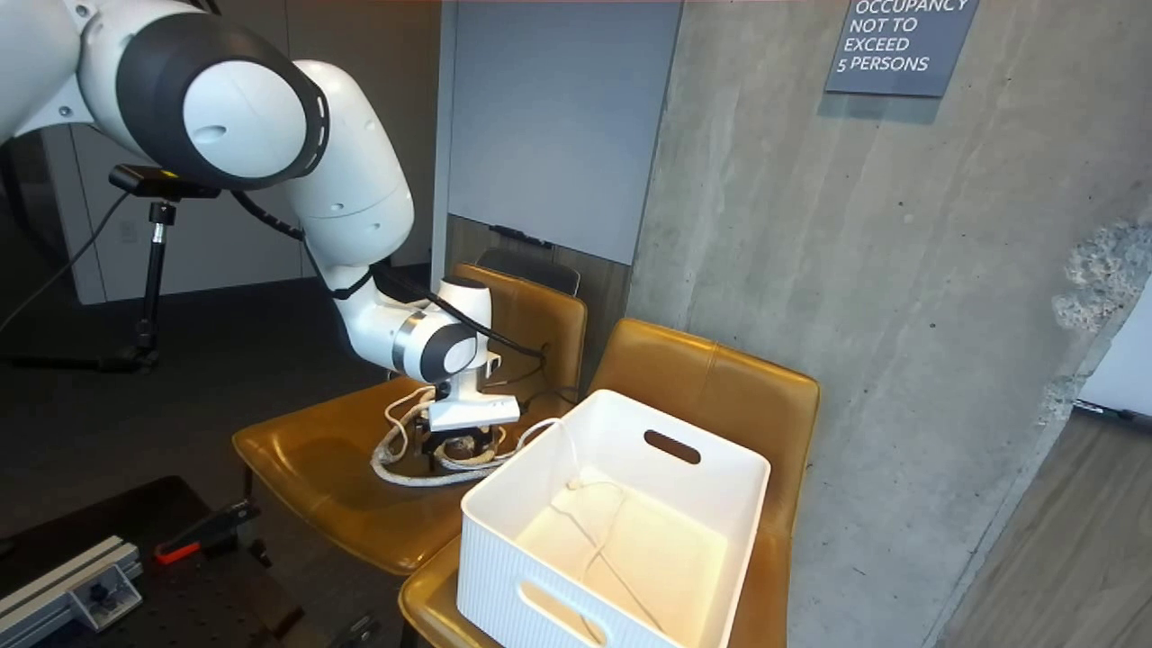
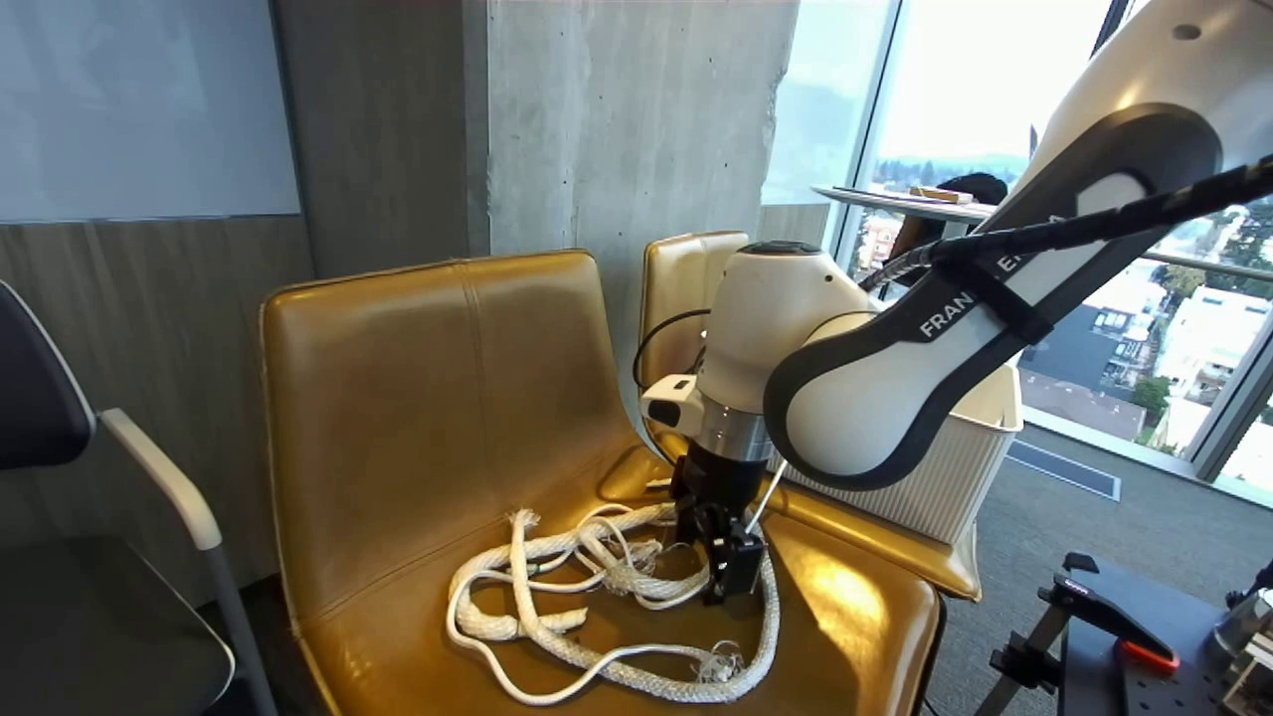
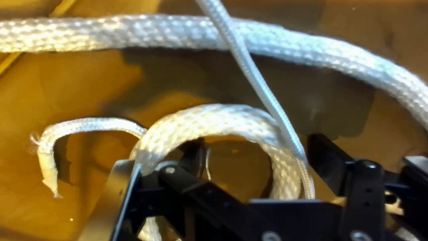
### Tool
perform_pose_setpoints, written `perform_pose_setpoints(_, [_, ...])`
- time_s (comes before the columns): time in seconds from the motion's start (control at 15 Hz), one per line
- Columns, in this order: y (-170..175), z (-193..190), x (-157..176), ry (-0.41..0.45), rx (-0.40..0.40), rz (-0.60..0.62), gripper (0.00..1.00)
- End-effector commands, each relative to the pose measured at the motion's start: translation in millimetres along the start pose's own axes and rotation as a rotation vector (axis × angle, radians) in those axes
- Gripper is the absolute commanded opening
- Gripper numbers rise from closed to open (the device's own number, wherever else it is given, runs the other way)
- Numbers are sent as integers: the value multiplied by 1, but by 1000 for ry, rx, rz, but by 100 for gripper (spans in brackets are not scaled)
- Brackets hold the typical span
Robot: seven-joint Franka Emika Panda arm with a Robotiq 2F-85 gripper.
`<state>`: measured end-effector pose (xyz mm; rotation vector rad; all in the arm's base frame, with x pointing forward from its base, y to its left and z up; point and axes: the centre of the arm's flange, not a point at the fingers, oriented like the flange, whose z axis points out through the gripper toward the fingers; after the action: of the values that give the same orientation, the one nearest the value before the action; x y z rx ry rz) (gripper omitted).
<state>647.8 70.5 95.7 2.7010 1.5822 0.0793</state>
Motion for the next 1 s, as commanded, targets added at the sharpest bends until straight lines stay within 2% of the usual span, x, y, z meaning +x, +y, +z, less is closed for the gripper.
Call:
perform_pose_setpoints(0.0, [3,2,1,-24,5,-13,51])
perform_pose_setpoints(0.27, [-1,-19,7,-24,6,18,20])
perform_pose_setpoints(0.47, [5,-52,4,-37,-11,45,0])
perform_pose_setpoints(0.73, [34,-129,5,-24,-56,117,3])
perform_pose_setpoints(0.93, [72,-202,1,3,-143,194,3])
